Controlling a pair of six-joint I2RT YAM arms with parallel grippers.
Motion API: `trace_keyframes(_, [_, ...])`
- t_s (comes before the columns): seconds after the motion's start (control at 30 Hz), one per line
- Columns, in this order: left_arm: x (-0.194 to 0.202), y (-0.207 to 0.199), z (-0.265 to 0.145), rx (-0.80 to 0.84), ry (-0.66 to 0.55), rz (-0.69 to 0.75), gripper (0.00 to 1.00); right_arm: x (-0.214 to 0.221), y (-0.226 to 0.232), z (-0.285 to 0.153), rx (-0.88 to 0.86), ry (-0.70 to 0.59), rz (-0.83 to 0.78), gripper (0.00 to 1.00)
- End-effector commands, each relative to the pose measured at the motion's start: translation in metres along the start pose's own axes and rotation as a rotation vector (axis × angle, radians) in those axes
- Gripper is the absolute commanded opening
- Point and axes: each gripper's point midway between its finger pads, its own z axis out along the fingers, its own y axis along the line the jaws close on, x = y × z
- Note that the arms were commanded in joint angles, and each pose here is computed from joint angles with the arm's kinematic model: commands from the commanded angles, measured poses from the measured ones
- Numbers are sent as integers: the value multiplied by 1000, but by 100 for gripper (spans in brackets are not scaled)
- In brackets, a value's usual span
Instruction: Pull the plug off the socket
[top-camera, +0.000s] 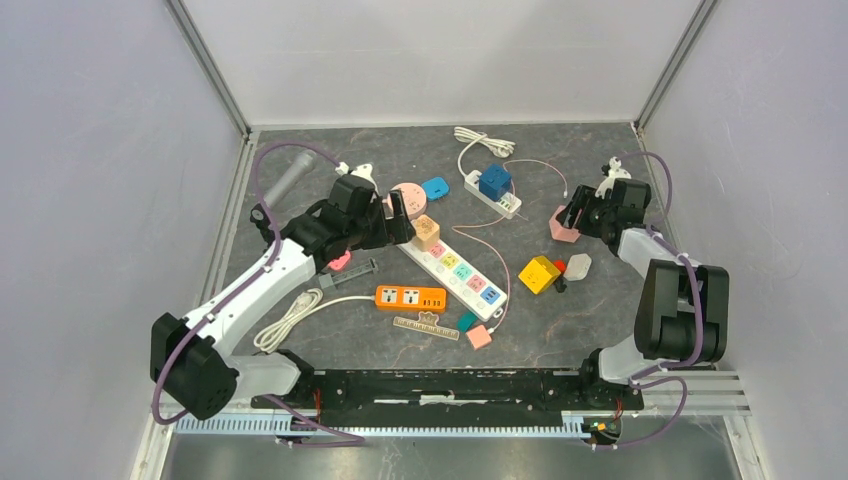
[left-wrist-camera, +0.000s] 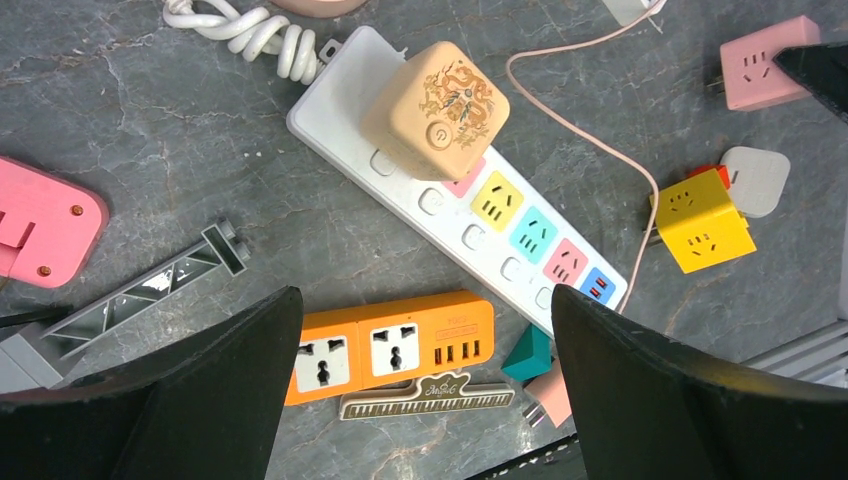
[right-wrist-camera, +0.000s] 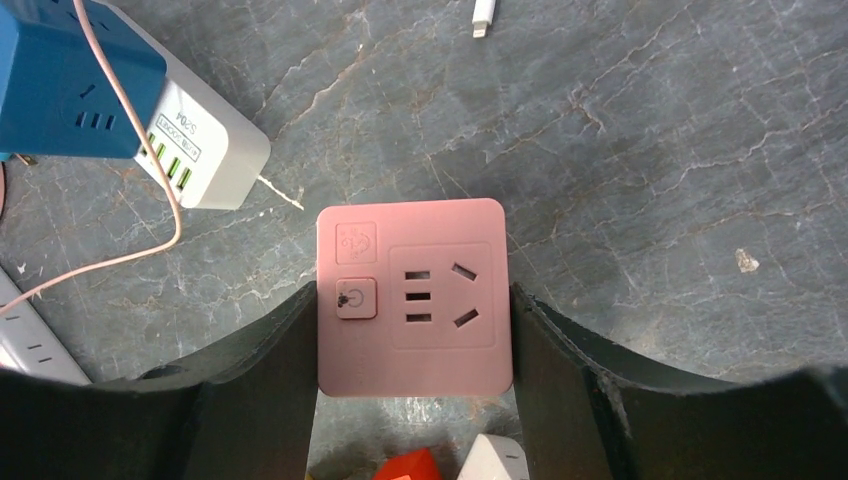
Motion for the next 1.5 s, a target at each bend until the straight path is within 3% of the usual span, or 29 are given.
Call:
trace_keyframes(0.0, [0,5,2,-12,2,44,100,-6,1,4,-33,-13,-25,31])
trace_keyframes(0.2, [-2,7,1,-19,-9,48,100,-9,-11,-1,18,-24,-59,70])
trace_keyframes(0.47, [-4,9,-3,-22,-26,47,100,-17,-14,-15,51,-57,-92,88])
trace_keyframes(0.73, [-5,10,-9,-20,-45,38,100,-30,5,-39,-11,-115,-131,93])
trace_keyframes(0.83, [-4,13,-6,-29,-51,36,100,-38,33,-52,-149,-109,-204,92])
trace_keyframes(1.0, [-2,23,1,-81,-53,16,100,-49,118,-82,-497,-197,-307,89])
trace_keyframes(1.17, [0,29,6,-105,-56,-1,100,-23,202,-97,-696,-216,-392,90])
trace_keyframes(1.37, [2,37,5,-129,-69,-12,100,8,250,-93,-767,-203,-403,90])
trace_keyframes(1.47, [2,38,4,-133,-73,-17,100,31,275,-86,-777,-174,-487,92])
